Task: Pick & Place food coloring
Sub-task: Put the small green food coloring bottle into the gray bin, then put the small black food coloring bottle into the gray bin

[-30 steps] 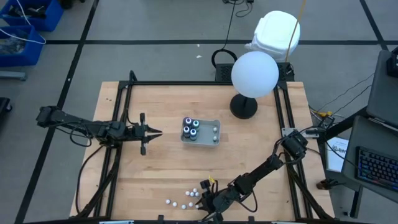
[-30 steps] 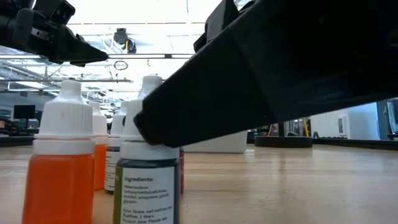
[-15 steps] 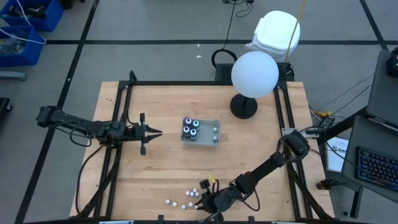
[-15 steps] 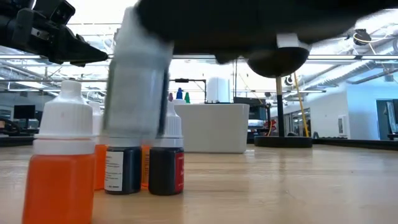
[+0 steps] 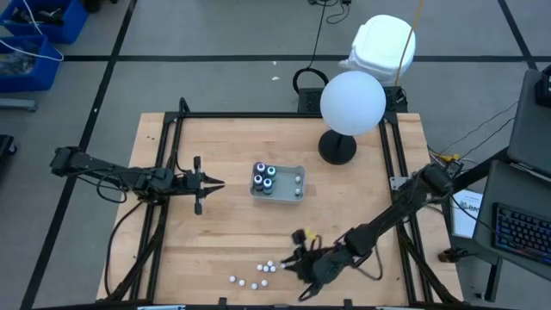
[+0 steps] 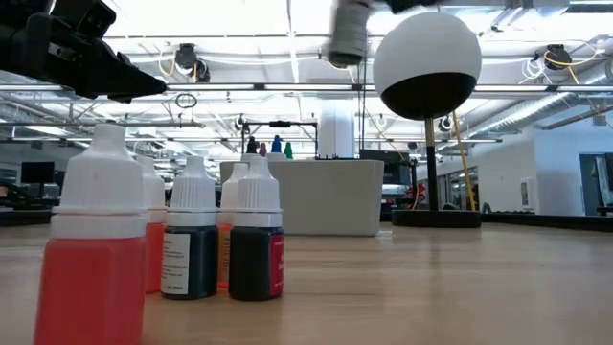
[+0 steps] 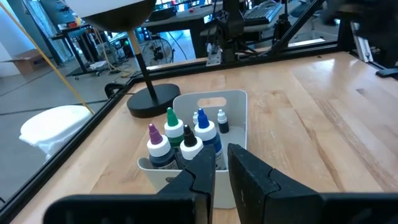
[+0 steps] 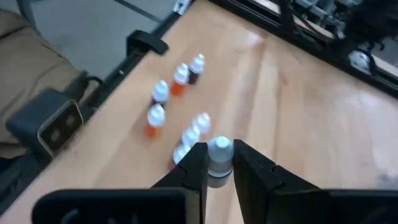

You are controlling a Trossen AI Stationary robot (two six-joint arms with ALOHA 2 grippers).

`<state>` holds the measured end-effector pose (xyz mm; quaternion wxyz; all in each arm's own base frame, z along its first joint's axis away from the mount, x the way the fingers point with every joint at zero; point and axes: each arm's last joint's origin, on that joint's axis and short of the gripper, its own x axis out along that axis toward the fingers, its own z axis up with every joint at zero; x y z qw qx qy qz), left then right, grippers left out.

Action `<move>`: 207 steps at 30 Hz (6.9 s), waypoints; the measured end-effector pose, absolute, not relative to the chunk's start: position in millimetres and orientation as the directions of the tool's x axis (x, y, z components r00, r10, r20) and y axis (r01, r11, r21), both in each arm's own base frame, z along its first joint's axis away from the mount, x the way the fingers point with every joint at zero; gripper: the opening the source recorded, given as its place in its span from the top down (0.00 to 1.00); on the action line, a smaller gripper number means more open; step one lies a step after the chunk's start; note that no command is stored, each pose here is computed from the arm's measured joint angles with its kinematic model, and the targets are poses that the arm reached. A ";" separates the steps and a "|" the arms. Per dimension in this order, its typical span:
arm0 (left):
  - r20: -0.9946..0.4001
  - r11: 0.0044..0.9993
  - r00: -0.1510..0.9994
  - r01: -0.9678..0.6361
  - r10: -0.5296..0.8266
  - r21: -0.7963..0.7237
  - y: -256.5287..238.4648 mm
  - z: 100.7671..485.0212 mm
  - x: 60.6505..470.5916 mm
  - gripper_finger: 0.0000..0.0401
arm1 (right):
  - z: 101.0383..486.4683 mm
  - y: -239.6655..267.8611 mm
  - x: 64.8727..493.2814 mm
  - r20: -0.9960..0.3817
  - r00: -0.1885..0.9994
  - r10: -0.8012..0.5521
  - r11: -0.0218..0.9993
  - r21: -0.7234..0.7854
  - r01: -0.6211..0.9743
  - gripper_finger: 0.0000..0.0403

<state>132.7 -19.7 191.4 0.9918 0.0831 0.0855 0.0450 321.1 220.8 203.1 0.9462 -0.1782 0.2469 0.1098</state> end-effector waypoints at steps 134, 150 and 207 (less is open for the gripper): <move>-0.164 0.988 0.981 -0.084 0.104 0.126 -19.7 191.3 132.6 0.87 | 161.1 -43.8 348.0 -0.672 0.732 -0.112 0.987 0.009 0.160 0.88; -0.162 0.989 0.981 -0.084 0.104 0.126 -19.7 191.5 132.7 0.87 | 158.3 -44.4 346.8 -0.672 0.731 -0.118 0.985 0.013 0.171 0.88; -0.170 0.989 0.980 -0.085 0.105 0.123 -19.6 190.7 132.6 0.87 | 207.8 -39.1 329.4 -0.594 0.802 -0.071 0.984 0.090 0.154 0.70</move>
